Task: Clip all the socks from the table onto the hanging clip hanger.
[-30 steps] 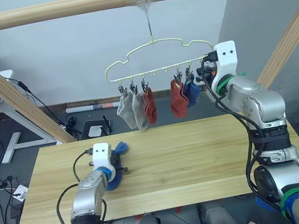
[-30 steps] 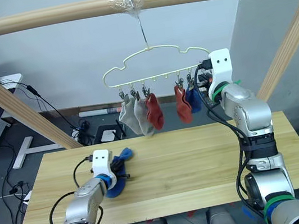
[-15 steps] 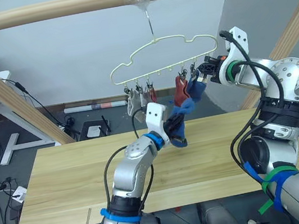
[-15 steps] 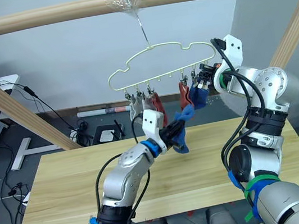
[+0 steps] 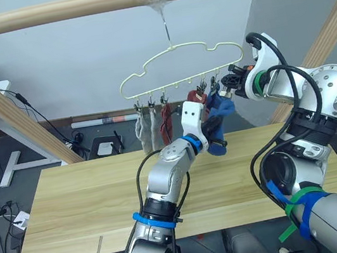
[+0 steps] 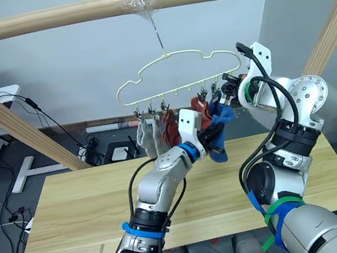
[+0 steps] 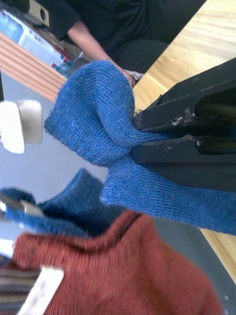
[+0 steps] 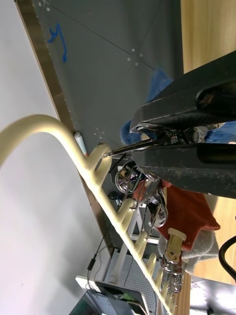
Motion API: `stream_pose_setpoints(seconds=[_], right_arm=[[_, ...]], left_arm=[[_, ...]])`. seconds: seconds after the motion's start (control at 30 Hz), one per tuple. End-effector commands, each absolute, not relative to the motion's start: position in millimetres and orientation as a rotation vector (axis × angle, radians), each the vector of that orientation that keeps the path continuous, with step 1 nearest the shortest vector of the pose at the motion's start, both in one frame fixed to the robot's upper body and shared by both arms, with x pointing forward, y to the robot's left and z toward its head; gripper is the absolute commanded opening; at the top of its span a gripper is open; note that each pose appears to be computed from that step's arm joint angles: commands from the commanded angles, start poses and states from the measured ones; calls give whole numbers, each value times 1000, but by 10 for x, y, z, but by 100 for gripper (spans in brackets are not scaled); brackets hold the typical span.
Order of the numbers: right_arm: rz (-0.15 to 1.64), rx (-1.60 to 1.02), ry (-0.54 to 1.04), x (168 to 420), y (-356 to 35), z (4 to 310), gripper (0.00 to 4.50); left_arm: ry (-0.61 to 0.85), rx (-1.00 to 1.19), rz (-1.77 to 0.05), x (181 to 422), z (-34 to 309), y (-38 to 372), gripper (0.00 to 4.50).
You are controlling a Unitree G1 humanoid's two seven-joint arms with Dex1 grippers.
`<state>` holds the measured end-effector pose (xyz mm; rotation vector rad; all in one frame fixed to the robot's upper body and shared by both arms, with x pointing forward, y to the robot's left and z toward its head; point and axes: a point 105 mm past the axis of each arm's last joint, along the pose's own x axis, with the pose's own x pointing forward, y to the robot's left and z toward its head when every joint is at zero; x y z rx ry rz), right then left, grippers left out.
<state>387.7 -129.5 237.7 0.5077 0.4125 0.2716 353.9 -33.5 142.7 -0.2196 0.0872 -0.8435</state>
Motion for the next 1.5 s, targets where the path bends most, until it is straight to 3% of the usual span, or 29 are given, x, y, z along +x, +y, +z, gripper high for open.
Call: stream_pose_setpoints(seconds=[0.03,0.47,1.0,1.4,1.5], right_arm=[[255,503,354,3854,-1355,2538,9],[251,501,364,3867,-1364,2525,9],[294,523,369,3856,-1266,2505,9],[392,467,296,3785,-1361,2662,429],[425,407,271,3719,-1453,2690,447]], left_arm=[[42,-265,-842,3521,1555,-344,5],[-15,-385,-844,3536,1775,-350,5],[-25,-380,-857,3573,1856,-422,5],[-14,-372,-872,3572,1863,-453,0],[0,-374,-879,3574,1840,-486,0]])
